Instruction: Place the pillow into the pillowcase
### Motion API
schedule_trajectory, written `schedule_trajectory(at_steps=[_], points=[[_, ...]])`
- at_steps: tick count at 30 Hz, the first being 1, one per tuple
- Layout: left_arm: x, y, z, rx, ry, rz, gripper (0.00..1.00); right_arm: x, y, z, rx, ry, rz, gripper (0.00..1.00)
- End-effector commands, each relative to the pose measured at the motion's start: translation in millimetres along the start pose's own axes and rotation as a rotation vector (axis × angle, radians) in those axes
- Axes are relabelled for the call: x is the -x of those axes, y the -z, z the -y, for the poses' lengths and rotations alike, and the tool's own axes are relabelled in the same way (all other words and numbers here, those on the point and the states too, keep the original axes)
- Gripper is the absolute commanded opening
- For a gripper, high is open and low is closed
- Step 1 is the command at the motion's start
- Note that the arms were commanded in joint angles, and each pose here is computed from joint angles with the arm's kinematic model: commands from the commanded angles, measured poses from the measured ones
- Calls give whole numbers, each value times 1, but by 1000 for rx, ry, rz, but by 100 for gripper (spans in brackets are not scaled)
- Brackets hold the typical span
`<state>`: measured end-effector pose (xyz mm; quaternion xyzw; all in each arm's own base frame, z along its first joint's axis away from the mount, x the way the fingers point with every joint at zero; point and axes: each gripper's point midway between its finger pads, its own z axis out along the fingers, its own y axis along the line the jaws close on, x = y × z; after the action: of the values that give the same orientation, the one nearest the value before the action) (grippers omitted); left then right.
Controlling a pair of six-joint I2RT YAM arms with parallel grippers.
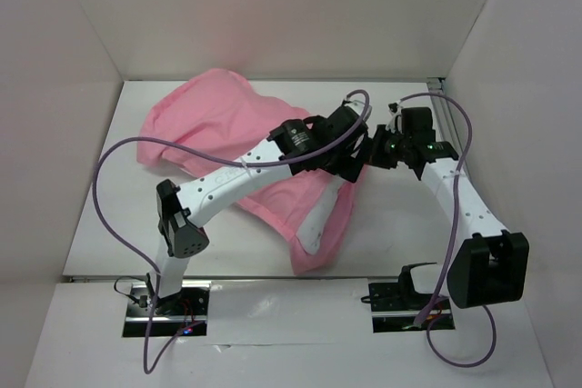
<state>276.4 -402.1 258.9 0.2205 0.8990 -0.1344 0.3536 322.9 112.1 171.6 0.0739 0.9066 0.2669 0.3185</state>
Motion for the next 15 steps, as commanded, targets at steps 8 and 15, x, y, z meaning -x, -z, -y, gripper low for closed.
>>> schedule_trajectory(at_steps=[8,15], points=[[-23,-120,-44,163,36,-70,0,14,29,-9,-4,-19,113,0],[-93,-131,-68,59,60,-290,0,86,54,-8,-63,-80,352,0]])
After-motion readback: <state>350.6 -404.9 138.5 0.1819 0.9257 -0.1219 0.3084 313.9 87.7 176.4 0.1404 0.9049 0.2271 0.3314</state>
